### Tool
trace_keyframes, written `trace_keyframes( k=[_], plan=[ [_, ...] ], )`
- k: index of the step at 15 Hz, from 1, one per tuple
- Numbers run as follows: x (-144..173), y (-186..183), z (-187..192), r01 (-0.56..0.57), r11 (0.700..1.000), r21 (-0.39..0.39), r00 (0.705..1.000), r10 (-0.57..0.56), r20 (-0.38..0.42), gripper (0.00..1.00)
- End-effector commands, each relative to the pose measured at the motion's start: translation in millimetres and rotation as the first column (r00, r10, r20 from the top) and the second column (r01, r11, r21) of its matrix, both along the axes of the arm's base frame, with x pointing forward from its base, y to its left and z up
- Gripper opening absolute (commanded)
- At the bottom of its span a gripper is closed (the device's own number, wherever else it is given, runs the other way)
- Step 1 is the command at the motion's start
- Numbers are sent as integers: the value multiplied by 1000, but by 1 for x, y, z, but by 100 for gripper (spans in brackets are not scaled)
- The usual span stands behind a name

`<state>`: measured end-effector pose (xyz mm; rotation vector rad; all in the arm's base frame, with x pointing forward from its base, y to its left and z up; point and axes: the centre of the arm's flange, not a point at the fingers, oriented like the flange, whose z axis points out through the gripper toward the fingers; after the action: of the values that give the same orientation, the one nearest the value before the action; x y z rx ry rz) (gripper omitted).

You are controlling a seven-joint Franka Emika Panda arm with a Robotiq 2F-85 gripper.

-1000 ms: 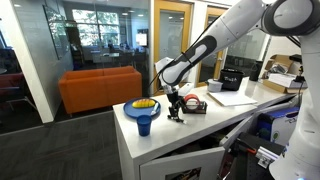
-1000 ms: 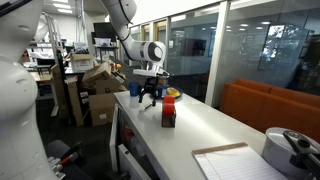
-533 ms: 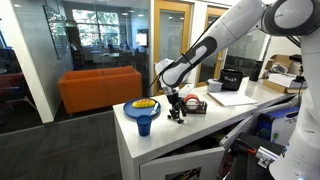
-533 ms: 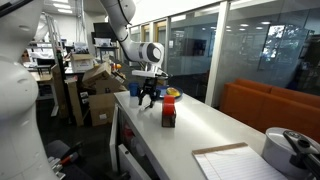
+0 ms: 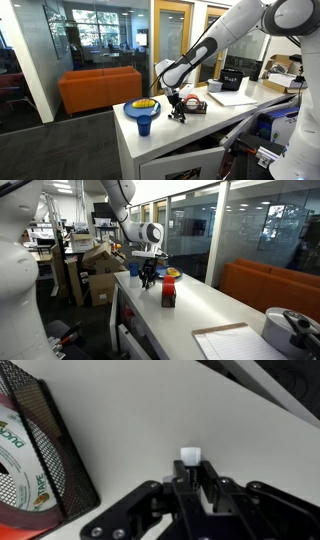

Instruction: Put the marker in the blue cup

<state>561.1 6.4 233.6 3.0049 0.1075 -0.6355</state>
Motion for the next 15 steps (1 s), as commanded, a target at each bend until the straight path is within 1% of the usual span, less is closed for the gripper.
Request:
trace_keyframes(
  k=[1, 4, 8, 12, 14, 15],
  plan=[
    [-5, 1, 2, 4, 1000, -18, 1000, -3, 25, 4],
    [-8, 2, 9, 18, 1000, 1, 999, -18, 37, 5],
    [-18, 16, 39, 76, 994, 79, 991, -84, 102, 5],
    [-34, 37, 81, 97, 984, 151, 969, -128, 211, 5],
    [-45, 45, 96, 97, 980, 175, 953, -142, 267, 5],
    [-51, 49, 102, 106, 977, 183, 938, -160, 308, 5]
  ],
)
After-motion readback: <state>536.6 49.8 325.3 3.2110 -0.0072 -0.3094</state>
